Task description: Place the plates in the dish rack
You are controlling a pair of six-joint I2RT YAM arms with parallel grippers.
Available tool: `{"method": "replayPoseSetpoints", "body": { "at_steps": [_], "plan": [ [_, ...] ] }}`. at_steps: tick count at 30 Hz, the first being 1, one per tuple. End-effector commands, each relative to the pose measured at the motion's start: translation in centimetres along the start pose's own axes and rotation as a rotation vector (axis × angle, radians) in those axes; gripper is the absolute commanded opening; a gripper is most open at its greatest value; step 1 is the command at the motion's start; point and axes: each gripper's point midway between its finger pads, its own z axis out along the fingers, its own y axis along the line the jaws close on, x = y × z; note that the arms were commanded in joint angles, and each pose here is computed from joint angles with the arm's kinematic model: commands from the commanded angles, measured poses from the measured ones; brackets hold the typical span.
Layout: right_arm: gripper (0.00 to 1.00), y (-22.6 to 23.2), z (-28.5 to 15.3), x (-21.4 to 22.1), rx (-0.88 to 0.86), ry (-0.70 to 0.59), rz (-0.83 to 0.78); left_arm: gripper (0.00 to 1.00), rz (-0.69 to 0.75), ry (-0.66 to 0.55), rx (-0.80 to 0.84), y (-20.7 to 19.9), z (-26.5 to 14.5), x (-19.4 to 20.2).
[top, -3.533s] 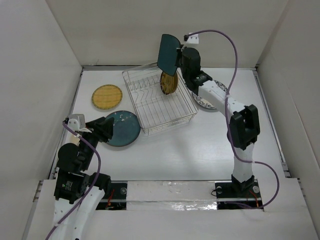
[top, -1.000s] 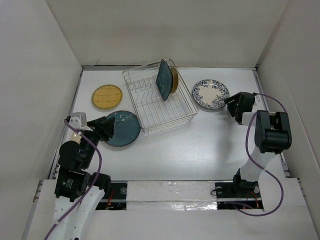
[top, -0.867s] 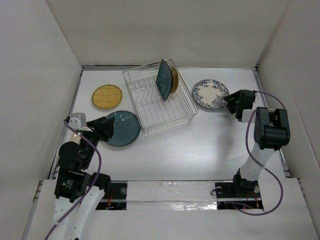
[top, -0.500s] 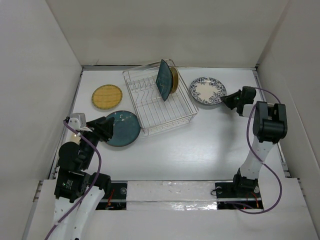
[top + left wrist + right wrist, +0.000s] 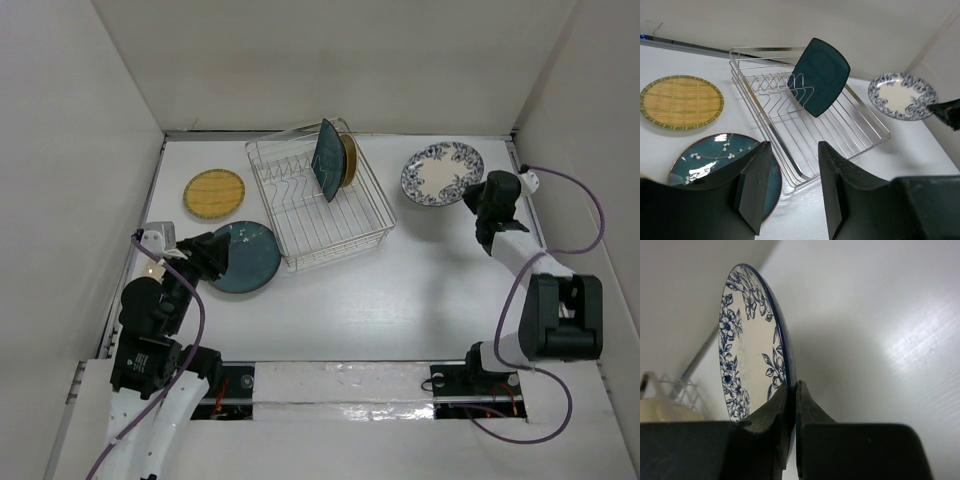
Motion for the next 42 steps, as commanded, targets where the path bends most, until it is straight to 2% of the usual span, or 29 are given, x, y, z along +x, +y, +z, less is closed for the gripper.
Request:
{"method": "replayPoseSetpoints", "body": {
  "at_steps": [1, 3, 5, 6, 8, 9, 11, 12, 13, 15, 16, 18, 23, 24, 26, 32, 42],
  "plan": [
    [0.00, 12.9, -7.3, -10.9, -0.309, -0.387, 0.009, 0.39, -0.001, -0.023, -0.003, 0.0, 0.5, -0.7],
    [0.00, 17.4, -11.3, -12.2, -0.405, -0.449, -0.018, 0.39, 0.001, -0.012, -0.006, 0.0, 0.7, -0.4],
    [0.00, 20.8, -13.7, -11.1, -0.453, -0.466, -0.124, 0.39, 0.001, -0.010, -0.005, 0.0, 0.8, -0.4],
    [0.00, 23.2, -15.4, -12.1, -0.488, -0.506, -0.189, 0.39, 0.001, -0.008, -0.008, 0.1, 0.8, -0.4],
    [0.00, 25.8, -16.3, -11.0, -0.506, -0.484, -0.270, 0.39, 0.001, -0.013, -0.009, 0.1, 0.8, -0.5],
    [0.00, 28.9, -17.6, -10.1, -0.557, -0.475, -0.294, 0.39, 0.002, -0.015, -0.010, 0.1, 0.7, -0.5],
    [0.00, 30.7, -17.8, -9.1, -0.540, -0.481, -0.388, 0.39, 0.000, -0.019, -0.013, 0.2, 0.7, -0.6],
    [0.00, 32.0, -17.0, -6.4, -0.536, -0.451, -0.475, 0.39, 0.000, -0.020, -0.013, 0.1, 0.7, -0.6],
    [0.00, 34.1, -18.2, -7.7, -0.553, -0.481, -0.469, 0.39, 0.000, -0.019, -0.011, 0.1, 0.7, -0.6],
    [0.00, 35.4, -17.8, -6.5, -0.511, -0.477, -0.530, 0.39, 0.001, -0.015, -0.013, 0.1, 0.7, -0.5],
    [0.00, 37.5, -17.9, -5.2, -0.510, -0.489, -0.597, 0.39, 0.002, -0.015, -0.012, 0.1, 0.7, -0.5],
    [0.00, 37.6, -17.2, -4.6, -0.376, -0.530, -0.705, 0.39, 0.002, -0.014, -0.010, 0.1, 0.7, -0.5],
    [0.00, 40.4, -14.8, -1.0, -0.263, -0.556, -0.819, 0.39, 0.000, -0.020, -0.009, 0.1, 0.6, -0.6],
    [0.00, 40.5, -13.8, 0.9, -0.256, -0.539, -0.860, 0.39, 0.001, -0.018, -0.009, 0.1, 0.7, -0.6],
    [0.00, 41.0, -13.9, 0.6, -0.255, -0.546, -0.855, 0.39, 0.001, -0.016, -0.008, 0.1, 0.7, -0.5],
    [0.00, 41.0, -11.9, 4.8, -0.241, -0.511, -0.925, 0.39, 0.002, -0.022, -0.006, 0.0, 0.6, -0.7],
    [0.00, 37.9, -8.8, 13.7, -0.251, -0.389, -1.044, 0.39, 0.002, -0.020, 0.000, -0.1, 0.6, -0.6]
  ]
}}
